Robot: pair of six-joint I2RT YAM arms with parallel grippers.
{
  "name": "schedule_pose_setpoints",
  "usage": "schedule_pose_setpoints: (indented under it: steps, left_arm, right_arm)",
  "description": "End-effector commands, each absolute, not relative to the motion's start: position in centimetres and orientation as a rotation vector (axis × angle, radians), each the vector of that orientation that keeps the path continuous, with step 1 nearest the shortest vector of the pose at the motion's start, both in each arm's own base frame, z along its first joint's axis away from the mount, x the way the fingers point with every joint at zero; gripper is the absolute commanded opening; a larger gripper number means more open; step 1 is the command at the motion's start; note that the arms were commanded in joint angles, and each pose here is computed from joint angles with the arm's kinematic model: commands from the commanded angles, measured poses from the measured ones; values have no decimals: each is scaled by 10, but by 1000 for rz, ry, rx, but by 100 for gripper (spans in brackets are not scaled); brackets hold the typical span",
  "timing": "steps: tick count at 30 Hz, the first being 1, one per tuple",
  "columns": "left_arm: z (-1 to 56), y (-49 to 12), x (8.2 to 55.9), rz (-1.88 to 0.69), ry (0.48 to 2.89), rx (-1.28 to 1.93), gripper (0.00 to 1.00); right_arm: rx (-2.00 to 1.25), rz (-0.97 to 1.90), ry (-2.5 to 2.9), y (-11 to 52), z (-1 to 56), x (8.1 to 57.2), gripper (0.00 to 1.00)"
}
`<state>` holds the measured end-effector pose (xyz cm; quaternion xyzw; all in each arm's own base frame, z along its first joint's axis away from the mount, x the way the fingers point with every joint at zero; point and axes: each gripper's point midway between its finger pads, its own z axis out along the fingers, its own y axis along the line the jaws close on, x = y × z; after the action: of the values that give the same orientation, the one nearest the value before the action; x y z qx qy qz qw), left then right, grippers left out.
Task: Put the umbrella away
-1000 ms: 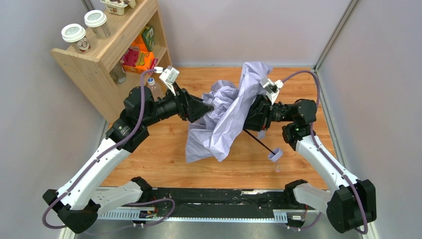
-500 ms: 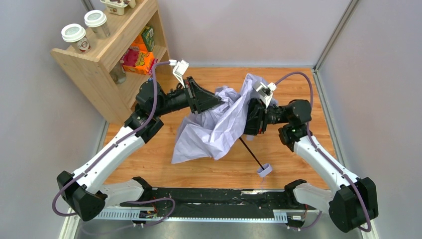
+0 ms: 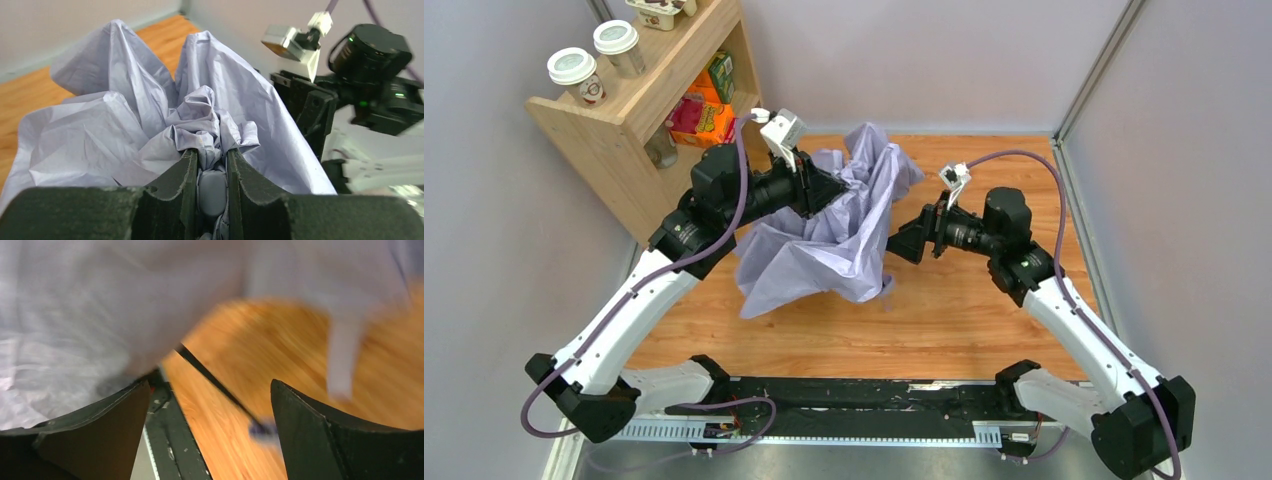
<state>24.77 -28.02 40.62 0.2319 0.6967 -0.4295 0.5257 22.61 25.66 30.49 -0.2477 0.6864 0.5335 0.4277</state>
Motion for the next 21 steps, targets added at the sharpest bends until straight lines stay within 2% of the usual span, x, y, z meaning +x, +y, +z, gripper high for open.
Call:
schedule_pose_setpoints:
  steps: [1, 4, 8, 11, 15, 17, 21]
  left_arm:
    - [431, -242, 282, -631, 1572, 552, 0]
    - [428, -244, 292, -531, 1529, 578, 0]
    - [388, -268, 291, -527, 1576, 609, 0]
    - [327, -287, 289, -550, 1697, 607, 0]
    - [237, -291, 287, -565, 1856, 543, 0]
    - [216, -289, 285, -564, 1877, 540, 0]
    - [222, -288, 282, -587, 1886, 503, 0]
  right_arm:
    - [-225, 895, 2199, 200, 204, 247, 93]
    - [-37, 609, 2320, 155, 178, 245, 94]
    - [-7, 470, 2256, 129, 192, 242, 94]
    - [-51, 528, 2126, 131, 222, 238, 94]
    - [-225, 743, 1961, 162, 249, 227, 93]
    - [-307, 842, 1925, 177, 250, 218, 93]
    - [-454, 992, 1855, 199, 251, 197, 91]
